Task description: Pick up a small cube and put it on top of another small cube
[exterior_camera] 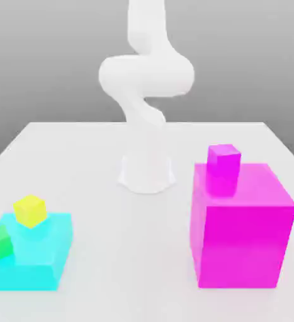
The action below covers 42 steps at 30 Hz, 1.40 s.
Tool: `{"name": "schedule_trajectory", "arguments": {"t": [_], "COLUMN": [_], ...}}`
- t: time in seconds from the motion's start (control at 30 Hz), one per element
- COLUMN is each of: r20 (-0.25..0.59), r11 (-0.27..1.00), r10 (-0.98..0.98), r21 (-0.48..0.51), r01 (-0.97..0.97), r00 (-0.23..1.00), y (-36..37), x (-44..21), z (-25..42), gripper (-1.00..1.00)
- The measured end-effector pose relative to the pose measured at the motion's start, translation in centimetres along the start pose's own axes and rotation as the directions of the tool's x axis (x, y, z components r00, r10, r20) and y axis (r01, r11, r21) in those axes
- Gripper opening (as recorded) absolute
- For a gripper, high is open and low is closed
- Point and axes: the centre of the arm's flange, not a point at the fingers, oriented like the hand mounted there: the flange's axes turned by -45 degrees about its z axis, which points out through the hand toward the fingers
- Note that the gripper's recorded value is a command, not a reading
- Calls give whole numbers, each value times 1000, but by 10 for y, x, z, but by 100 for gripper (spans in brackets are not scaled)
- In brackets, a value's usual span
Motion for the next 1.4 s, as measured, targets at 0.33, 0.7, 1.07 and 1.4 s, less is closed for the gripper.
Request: {"name": "schedule_trajectory", "arguments": {"t": [0.33, 0.7, 1.07, 1.4], "r20": [409, 709, 841, 849], "r11": [963, 924, 939, 969], "r10": [-17, -89, -106, -145], "r21": [252, 320, 261, 226], "r01": [-95, -207, -225, -102], "r00": [913, 700, 531, 508], "y": [-13, -58, -83, -104], "x": [-20, -100, -190, -236], "z": [182, 343, 445, 490], "gripper": [0, 0, 0, 0]}}
